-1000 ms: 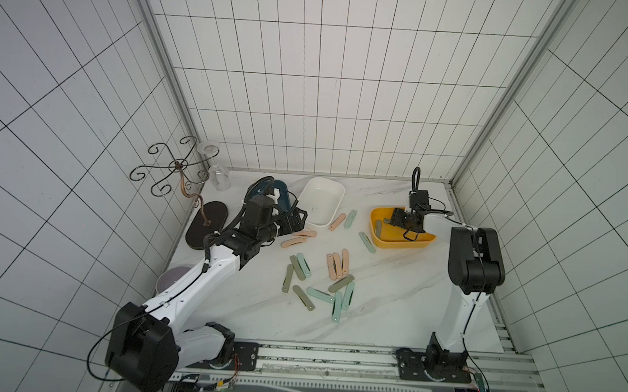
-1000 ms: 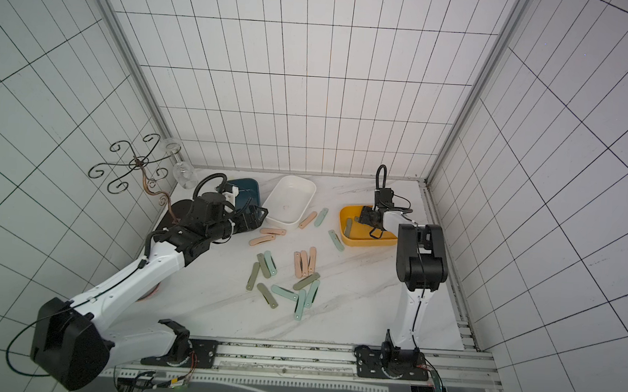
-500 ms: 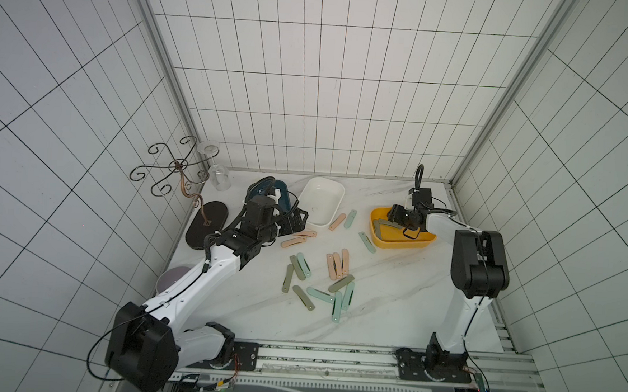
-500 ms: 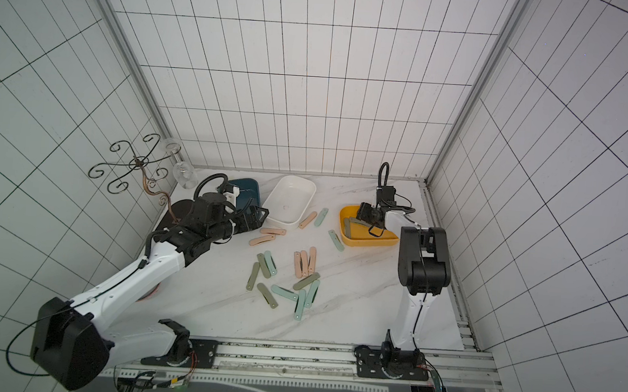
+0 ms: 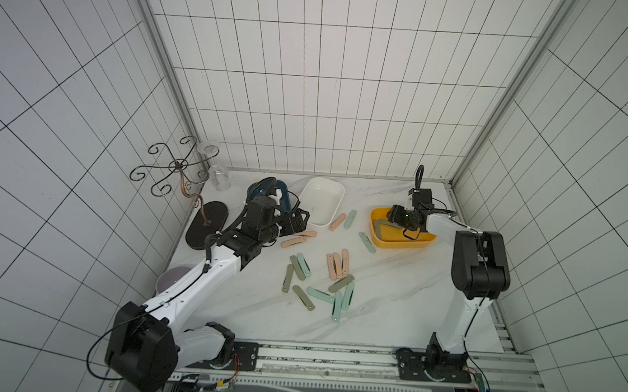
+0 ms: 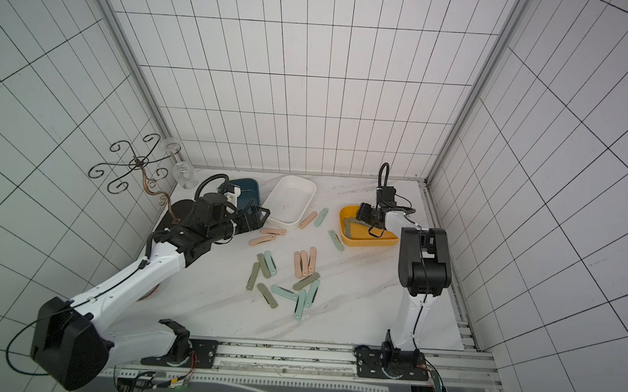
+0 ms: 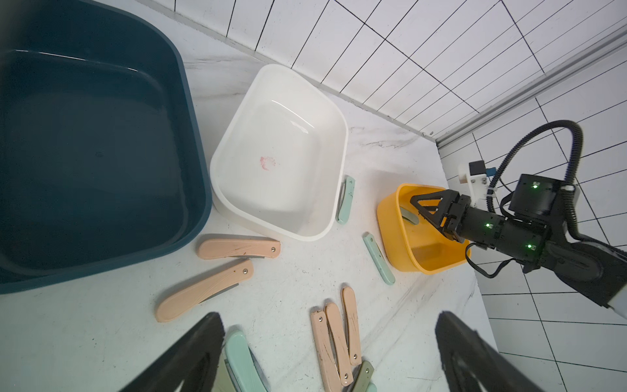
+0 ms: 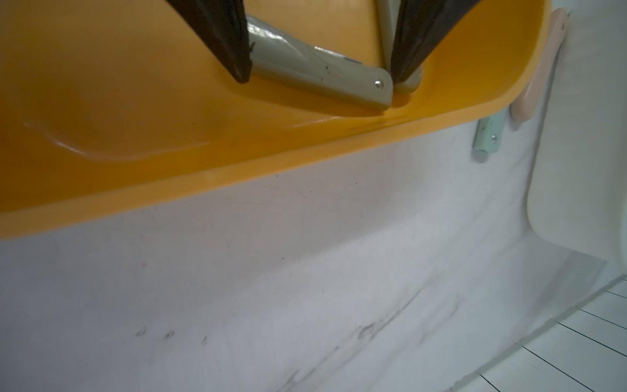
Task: Place the fruit knives into the storage box by color
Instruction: Place the fruit knife in the storage box.
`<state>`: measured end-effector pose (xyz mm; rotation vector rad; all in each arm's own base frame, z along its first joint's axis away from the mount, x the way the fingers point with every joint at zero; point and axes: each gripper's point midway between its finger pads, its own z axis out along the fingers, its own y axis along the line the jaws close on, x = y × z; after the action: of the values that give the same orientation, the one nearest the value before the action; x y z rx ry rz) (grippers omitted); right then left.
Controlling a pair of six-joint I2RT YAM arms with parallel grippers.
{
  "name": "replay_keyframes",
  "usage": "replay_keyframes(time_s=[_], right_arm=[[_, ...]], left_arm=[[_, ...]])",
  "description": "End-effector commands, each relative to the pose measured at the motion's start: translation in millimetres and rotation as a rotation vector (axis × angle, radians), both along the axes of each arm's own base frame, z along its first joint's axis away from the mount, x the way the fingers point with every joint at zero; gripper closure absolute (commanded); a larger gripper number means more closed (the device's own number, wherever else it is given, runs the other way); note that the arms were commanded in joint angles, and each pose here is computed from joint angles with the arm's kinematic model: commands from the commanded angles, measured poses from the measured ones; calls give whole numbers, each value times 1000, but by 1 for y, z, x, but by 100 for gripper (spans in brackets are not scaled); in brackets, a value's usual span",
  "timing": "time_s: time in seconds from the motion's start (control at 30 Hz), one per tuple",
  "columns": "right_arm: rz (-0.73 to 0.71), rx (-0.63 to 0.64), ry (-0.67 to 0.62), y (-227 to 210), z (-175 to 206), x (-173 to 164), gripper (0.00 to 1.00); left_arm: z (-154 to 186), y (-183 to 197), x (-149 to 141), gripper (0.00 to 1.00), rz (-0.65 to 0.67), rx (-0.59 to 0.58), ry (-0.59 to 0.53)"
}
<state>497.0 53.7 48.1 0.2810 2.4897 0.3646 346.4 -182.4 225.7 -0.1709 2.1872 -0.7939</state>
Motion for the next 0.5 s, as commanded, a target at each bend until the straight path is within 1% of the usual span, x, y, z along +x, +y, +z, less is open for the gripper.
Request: replay_keyframes(time_s=[0.0,0.13,0.47], right_arm=[[1,-22,-61,-3,23,28,33],[7,-10,-47,-2,18,28,35],[19,51,-4,7,7,3,37]], left_arm=[[11,0,4,3,11,-4,-36],[10,0,5,3,13,-4,-31],[8,-2,4,3,10,-10,-24]])
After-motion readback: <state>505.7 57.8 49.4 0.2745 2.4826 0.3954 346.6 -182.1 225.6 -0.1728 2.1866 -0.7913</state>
